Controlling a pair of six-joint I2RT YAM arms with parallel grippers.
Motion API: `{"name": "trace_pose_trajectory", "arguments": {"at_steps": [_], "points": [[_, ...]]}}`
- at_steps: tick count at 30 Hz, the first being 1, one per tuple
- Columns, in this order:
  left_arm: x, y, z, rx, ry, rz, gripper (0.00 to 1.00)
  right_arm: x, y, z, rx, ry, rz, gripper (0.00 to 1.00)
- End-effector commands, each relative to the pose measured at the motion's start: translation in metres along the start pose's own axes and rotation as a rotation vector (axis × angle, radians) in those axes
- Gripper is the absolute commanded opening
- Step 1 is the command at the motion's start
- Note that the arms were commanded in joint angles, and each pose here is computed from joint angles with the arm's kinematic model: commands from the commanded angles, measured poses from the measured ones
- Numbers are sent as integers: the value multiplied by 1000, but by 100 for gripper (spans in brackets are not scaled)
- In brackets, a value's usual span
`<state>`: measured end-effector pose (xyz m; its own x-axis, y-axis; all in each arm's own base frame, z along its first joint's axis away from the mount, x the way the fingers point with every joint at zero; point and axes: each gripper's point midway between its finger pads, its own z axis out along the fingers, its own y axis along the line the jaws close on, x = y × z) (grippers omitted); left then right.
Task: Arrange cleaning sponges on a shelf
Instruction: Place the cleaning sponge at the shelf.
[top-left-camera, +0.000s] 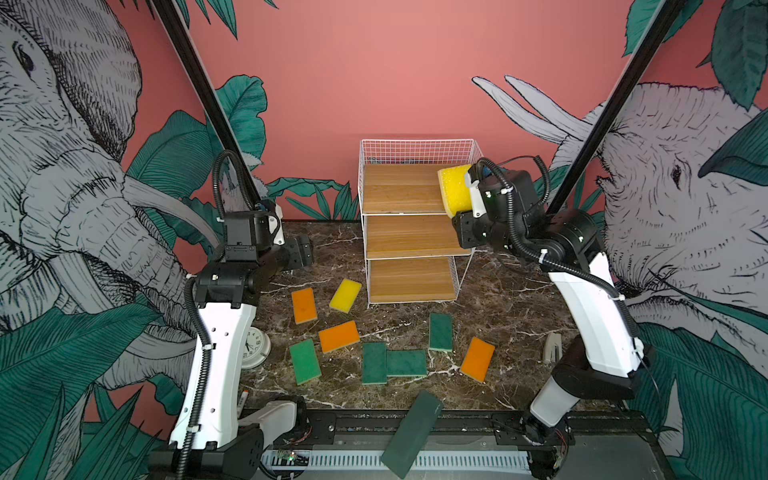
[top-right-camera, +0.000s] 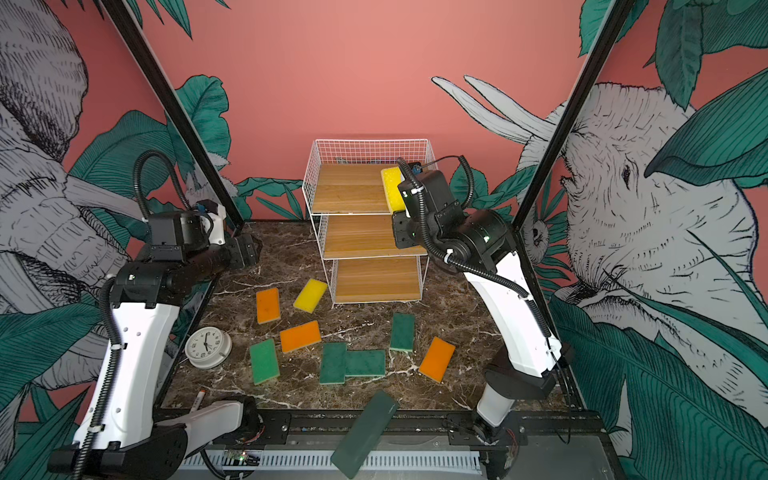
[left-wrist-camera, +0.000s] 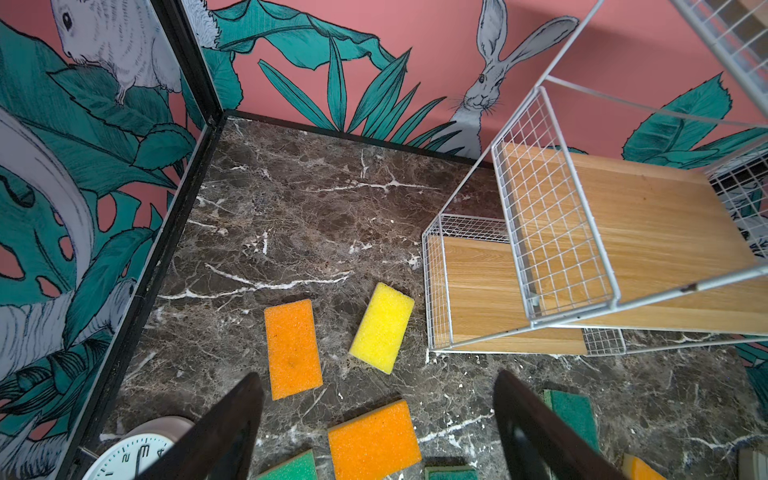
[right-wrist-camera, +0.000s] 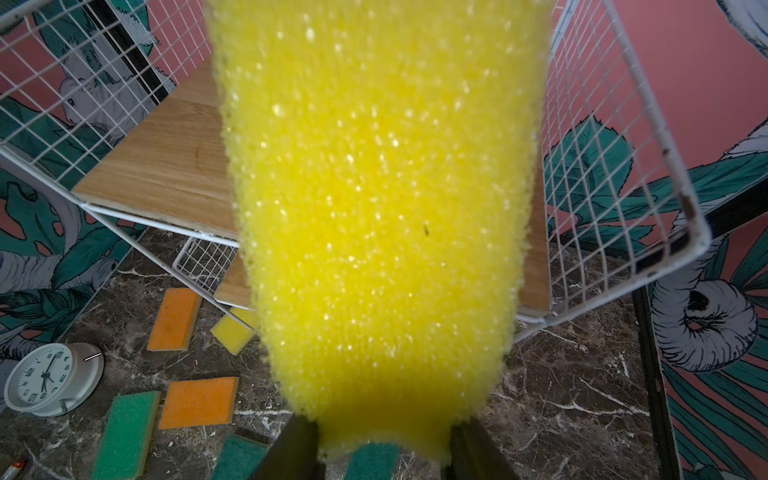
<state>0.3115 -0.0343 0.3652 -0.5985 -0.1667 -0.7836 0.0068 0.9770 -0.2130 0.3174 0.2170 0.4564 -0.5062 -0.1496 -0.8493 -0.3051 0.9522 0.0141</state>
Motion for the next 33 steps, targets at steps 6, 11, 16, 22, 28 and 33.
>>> {"name": "trace_pose_trajectory", "arguments": {"at_steps": [6,11,16,22,28,33], "points": [[-6,-6,-10,24,-44,-12,88,-22,-6,19,-18,-69,25,44],[-1,-2,-9,12,-42,-33,88,-28,-11,29,-13,-81,42,45],[0,-4,-8,22,-40,-47,88,-25,-15,44,-9,-56,60,47],[-2,-5,-8,29,-46,-51,88,-22,-23,56,7,-35,100,49],[2,-4,-6,25,-45,-60,88,-22,-29,60,35,-38,126,50],[5,-4,-5,25,-34,-64,88,-23,-34,60,63,-50,167,50]]}}
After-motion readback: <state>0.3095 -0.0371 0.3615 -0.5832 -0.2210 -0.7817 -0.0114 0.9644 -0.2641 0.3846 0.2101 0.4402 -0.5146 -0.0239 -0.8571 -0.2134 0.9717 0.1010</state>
